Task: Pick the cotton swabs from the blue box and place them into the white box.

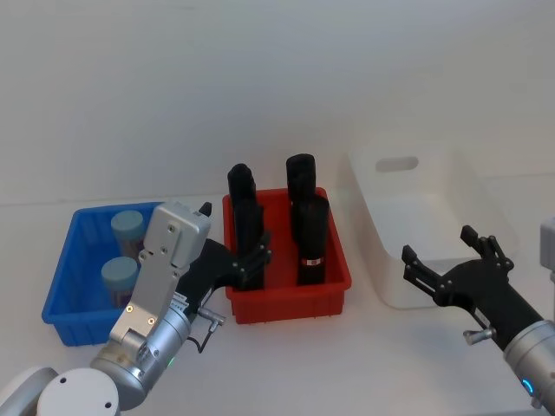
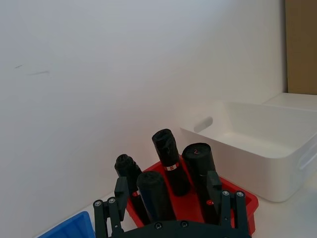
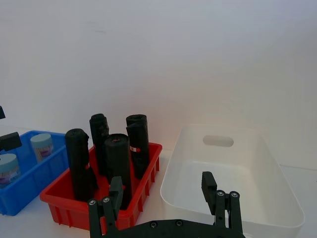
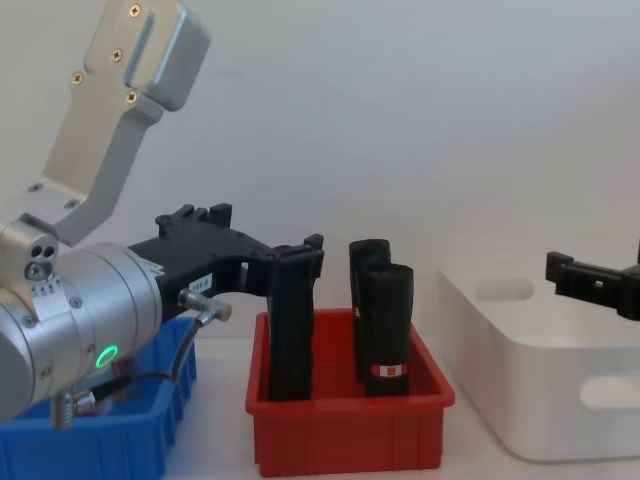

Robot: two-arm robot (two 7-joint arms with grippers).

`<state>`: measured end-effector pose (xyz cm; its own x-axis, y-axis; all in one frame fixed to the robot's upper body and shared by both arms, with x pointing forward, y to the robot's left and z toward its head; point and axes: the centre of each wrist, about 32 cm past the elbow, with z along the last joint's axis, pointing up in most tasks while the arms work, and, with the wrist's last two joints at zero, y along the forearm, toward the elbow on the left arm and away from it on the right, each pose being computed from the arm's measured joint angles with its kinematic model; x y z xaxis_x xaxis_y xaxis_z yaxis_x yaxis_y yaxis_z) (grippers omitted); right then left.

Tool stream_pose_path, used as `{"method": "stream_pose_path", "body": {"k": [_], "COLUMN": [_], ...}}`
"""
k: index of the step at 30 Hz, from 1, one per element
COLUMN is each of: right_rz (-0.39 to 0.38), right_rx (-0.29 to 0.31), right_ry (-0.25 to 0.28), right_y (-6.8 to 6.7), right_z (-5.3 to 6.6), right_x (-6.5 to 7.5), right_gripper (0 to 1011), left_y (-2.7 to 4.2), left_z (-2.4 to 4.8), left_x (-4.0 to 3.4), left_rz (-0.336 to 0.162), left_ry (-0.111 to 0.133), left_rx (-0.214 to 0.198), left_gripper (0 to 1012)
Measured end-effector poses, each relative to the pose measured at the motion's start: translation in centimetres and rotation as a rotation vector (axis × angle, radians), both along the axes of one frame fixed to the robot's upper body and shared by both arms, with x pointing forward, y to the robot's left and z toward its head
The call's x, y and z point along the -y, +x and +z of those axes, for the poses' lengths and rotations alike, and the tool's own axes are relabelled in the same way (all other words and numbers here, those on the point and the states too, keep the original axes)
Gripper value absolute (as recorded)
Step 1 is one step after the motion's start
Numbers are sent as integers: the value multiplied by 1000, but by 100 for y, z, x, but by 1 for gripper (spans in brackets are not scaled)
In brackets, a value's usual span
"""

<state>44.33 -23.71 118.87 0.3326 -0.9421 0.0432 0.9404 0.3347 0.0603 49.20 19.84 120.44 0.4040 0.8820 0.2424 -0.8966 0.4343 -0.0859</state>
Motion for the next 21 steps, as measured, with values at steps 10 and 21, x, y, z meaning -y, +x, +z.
{"method": "stream_pose_path", "body": {"k": [10, 21], "right_rz": [0, 0], "right_rx": [0, 0], "right_ry": [0, 0], "right_y": [0, 0], "right_z": [0, 0], "right_x": [0, 0], "right_gripper": [1002, 1002], "left_y": [0, 0], "left_z": [0, 0], "left_x": [0, 0], "left_rz": [0, 0], "left_ry": [0, 0], "left_rx": [0, 0], "left_gripper": [1004, 1004]}}
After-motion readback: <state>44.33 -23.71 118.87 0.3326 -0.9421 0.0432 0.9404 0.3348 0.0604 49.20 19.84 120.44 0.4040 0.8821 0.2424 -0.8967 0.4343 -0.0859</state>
